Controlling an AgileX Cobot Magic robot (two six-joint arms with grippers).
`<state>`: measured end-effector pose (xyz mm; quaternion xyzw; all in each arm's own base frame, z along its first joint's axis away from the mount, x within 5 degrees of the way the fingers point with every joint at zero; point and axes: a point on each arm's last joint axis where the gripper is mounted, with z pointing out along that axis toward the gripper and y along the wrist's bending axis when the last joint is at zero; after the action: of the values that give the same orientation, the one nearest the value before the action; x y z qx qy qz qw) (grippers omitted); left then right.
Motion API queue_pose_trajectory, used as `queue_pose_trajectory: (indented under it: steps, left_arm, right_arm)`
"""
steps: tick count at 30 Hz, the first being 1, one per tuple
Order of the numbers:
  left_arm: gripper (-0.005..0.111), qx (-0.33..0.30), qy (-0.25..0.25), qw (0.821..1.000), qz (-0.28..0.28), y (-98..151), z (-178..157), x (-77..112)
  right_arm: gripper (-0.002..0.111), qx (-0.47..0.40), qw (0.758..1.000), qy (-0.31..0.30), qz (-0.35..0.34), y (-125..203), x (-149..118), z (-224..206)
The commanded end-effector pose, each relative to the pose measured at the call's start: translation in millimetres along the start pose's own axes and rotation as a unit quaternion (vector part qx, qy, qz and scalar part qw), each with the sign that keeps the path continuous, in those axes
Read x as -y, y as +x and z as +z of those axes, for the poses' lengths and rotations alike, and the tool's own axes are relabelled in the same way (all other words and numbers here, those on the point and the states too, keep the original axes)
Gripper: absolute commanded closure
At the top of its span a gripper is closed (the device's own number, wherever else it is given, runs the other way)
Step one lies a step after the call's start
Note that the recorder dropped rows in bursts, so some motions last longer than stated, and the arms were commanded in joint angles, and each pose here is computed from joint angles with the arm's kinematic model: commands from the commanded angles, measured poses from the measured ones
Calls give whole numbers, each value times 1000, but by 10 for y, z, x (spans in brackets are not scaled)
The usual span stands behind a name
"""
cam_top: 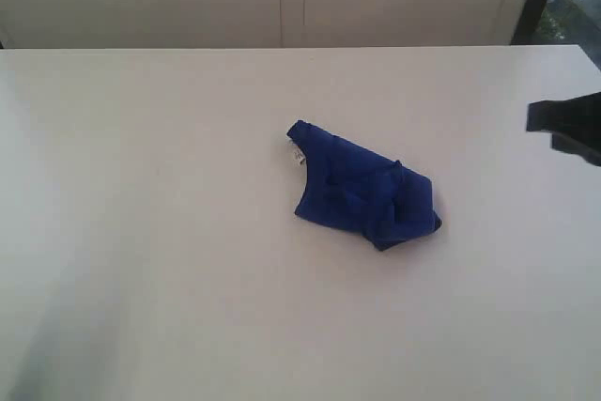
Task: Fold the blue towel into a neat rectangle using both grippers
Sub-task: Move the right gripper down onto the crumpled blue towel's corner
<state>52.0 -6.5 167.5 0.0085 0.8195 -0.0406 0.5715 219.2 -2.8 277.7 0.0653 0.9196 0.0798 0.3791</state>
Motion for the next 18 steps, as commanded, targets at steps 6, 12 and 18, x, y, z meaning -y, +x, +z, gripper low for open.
queue_pose_trajectory:
  steps: [6,12,18]
  left_arm:
    - [107,0,0,1000,-2,3,-1,0]
    - [107,0,0,1000,-2,3,-1,0]
    - [107,0,0,1000,-2,3,-1,0]
  right_arm:
    - [108,-65,996,-55,-13,-62,-274,667]
    - [100,-74,994,-74,-31,-158,-499,978]
    - [78,-62,995,-65,-34,-118,-580,1250]
